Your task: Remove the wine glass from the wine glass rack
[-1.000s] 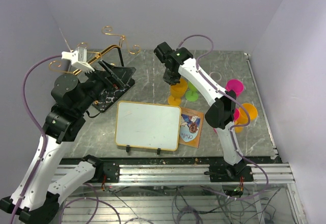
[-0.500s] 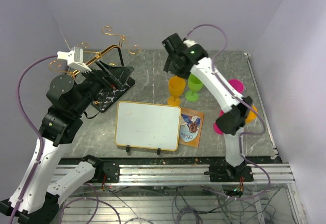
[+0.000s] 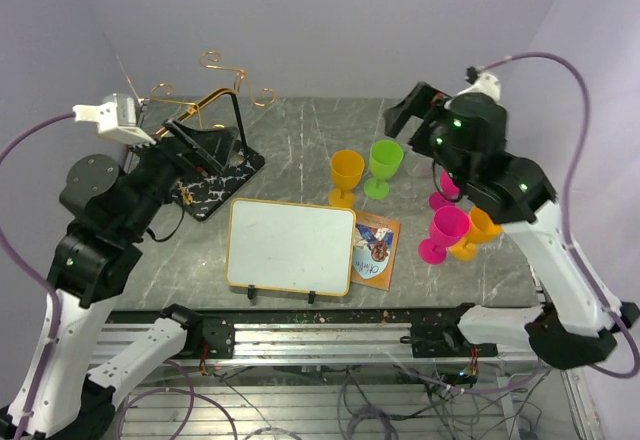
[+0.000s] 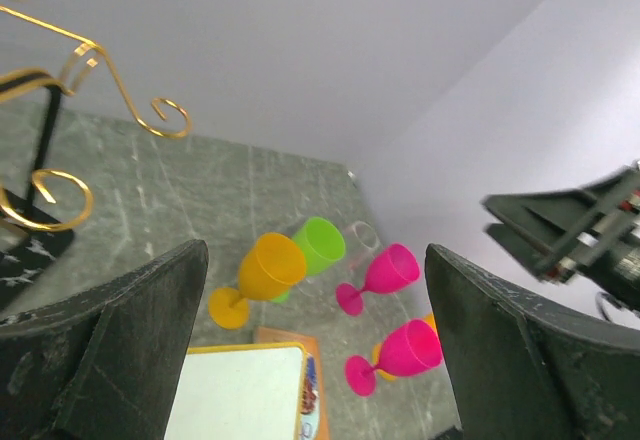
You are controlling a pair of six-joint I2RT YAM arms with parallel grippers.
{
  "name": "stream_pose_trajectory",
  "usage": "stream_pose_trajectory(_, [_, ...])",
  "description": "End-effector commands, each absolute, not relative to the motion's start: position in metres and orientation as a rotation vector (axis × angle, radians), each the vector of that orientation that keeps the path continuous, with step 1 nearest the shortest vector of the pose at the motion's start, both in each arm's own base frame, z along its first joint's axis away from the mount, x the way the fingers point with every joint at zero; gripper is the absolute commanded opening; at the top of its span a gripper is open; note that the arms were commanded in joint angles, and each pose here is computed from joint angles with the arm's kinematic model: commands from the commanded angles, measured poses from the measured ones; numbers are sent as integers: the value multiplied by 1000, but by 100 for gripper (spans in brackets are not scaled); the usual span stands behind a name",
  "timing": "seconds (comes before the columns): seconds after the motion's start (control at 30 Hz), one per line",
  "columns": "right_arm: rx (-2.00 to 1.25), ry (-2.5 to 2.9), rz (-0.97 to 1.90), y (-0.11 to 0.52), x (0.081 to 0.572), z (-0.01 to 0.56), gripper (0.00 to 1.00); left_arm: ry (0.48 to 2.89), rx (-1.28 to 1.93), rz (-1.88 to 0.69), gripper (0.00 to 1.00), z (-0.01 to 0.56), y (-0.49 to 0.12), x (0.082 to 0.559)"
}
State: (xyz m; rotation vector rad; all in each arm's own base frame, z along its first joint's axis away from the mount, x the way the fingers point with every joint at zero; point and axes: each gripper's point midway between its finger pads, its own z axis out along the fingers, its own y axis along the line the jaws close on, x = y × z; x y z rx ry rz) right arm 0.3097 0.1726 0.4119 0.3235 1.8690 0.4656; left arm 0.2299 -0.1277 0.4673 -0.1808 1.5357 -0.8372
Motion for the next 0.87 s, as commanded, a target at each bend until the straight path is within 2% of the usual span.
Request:
stream_pose_trajectory(0.0, [284, 1701, 364, 133, 297, 454, 100, 1472, -225, -654, 100, 488, -88, 218])
stream_pose_trajectory(0.13, [287, 1634, 253, 88, 268, 468, 100, 1415, -259, -556, 100, 505, -61, 203])
stream_pose_trajectory(0.43, [233, 1394, 343, 32, 191, 498, 100, 1293, -343, -427, 100, 529, -13, 166])
stream_pose_trajectory(0.83, [265, 1443, 348, 33, 192, 486, 100, 1271, -341, -418, 100, 535, -7, 157])
